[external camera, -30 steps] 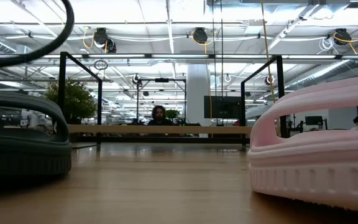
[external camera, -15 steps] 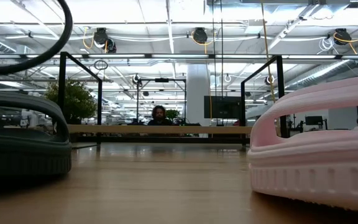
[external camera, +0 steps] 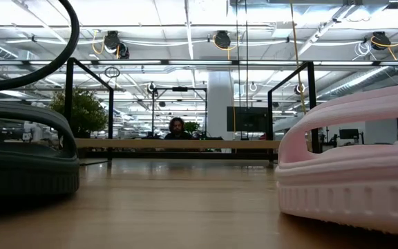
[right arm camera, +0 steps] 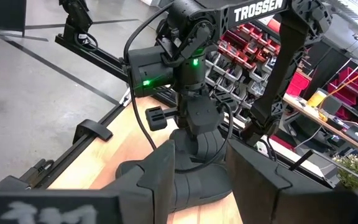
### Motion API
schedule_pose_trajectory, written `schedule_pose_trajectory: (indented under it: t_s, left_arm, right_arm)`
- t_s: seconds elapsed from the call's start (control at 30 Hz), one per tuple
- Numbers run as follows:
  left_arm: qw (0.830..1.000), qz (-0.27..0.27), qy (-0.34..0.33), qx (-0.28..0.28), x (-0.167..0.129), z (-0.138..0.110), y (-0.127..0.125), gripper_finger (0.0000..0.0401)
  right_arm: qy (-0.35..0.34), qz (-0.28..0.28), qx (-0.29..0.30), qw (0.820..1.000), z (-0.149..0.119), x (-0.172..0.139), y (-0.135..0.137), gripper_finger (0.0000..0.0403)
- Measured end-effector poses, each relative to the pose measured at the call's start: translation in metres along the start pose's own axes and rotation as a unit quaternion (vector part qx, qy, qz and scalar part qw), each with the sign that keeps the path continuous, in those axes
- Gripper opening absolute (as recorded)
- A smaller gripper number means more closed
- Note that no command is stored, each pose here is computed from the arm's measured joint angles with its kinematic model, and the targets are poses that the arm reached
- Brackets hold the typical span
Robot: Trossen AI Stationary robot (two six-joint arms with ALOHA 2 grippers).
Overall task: Pick and place slides into the shelf
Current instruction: Put the left black pair of slide on the shelf
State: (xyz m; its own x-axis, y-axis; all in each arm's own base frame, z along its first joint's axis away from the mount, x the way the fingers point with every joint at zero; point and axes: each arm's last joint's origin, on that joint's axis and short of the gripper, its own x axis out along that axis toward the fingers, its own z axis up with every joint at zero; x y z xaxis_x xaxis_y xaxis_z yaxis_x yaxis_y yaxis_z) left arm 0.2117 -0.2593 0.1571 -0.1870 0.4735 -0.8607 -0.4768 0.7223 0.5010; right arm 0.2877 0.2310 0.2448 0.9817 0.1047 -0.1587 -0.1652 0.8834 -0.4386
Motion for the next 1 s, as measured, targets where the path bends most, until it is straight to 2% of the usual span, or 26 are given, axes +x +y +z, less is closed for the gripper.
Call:
schedule_pose_trajectory:
  t_s: [0.2, 0.8, 1.0]
  left_arm:
    - [1.000, -0.001, 0.010, -0.017, -0.0002, -0.0006, 0.0000, 0.0002]
    - [1.000, 0.019, 0.013, -0.013, -0.0003, -0.0011, 0.0039, 0.0014]
    - [1.000, 0.023, 0.006, -0.012, -0.0003, -0.0006, 0.0046, 0.0002]
  right_arm:
    - [0.000, 0.000, 0.000, 1.000, 0.0000, 0.0000, 0.0000, 0.0135]
    - [0.000, 0.000, -0.002, 1.000, 0.0000, 0.0000, 0.0000, 0.0135]
    - [0.000, 0.000, -0.002, 1.000, 0.0000, 0.0001, -0.0001, 0.0135]
